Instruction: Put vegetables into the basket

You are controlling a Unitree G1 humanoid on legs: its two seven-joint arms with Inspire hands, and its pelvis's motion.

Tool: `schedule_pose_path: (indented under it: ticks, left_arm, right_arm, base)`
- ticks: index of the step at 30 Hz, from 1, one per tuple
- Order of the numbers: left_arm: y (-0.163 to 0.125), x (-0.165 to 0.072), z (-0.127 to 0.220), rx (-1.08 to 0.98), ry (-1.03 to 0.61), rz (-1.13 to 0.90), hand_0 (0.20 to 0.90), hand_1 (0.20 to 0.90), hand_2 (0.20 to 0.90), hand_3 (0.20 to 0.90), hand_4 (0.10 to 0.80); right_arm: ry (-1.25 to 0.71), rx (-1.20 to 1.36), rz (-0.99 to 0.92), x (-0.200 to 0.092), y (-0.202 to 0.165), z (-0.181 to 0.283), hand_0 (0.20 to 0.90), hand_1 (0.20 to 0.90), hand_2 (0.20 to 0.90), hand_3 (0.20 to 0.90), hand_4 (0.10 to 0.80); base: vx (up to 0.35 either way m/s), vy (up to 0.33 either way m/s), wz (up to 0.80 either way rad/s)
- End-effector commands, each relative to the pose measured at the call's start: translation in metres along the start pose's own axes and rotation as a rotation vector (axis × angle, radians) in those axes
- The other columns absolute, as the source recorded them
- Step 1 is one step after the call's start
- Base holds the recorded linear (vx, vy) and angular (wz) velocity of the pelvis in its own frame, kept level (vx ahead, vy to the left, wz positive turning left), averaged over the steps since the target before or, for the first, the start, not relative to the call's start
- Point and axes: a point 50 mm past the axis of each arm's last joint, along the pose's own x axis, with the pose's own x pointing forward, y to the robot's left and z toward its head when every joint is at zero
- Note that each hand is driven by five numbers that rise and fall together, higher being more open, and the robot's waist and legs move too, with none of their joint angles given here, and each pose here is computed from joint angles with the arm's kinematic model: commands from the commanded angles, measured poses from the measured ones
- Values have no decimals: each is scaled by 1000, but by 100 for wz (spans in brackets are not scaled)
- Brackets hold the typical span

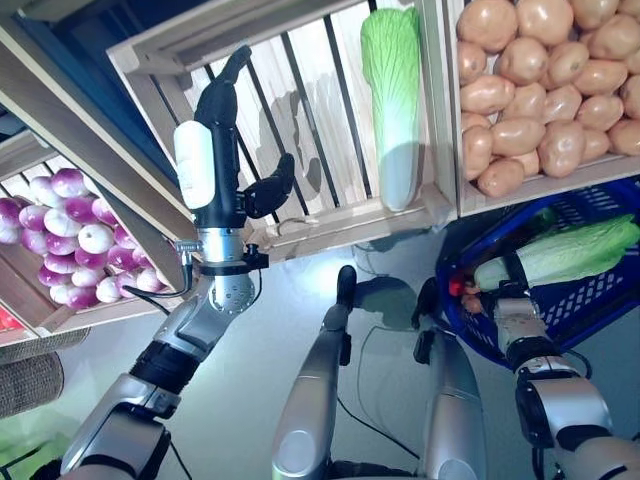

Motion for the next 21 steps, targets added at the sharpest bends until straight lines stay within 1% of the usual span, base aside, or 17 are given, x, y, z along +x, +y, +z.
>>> schedule_pose_path:
  ticks: [1, 10, 14, 17, 18, 21]
  left_arm:
    - [24, 23, 24, -60, -158, 217, 900, 900, 900, 900, 800]
    - [26, 25, 24, -26, -182, 214, 900, 900, 900, 900, 800]
    - [28, 25, 24, -7, -198, 208, 900, 900, 900, 900, 800]
    - [32, 28, 25, 7, -211, 198, 900, 900, 900, 900, 800]
    - [32, 29, 25, 21, -228, 178, 900, 900, 900, 900, 800]
    - [29, 32, 29, 157, -333, 56, 900, 900, 900, 900, 800]
  right_arm:
    - [-64, 133, -39, 1, -5, 27, 300, 300, 300, 300, 400]
    - [-47, 236, -119, 2, -17, 27, 300, 300, 300, 300, 400]
    - [-82, 228, -146, 3, -27, 37, 300, 300, 300, 300, 400]
    - [-109, 180, -128, 3, -29, 43, 300, 300, 300, 300, 400]
    - [-112, 170, -127, 3, -29, 44, 900, 900, 900, 900, 800]
    - [-119, 138, -136, 4, -35, 50, 900, 900, 900, 900, 800]
  base:
    - [4, 1, 3]
    - [12, -2, -1]
    - [10, -2, 0]
    - [11, -4, 0]
    - [0, 0, 0]
    - [5, 0, -1]
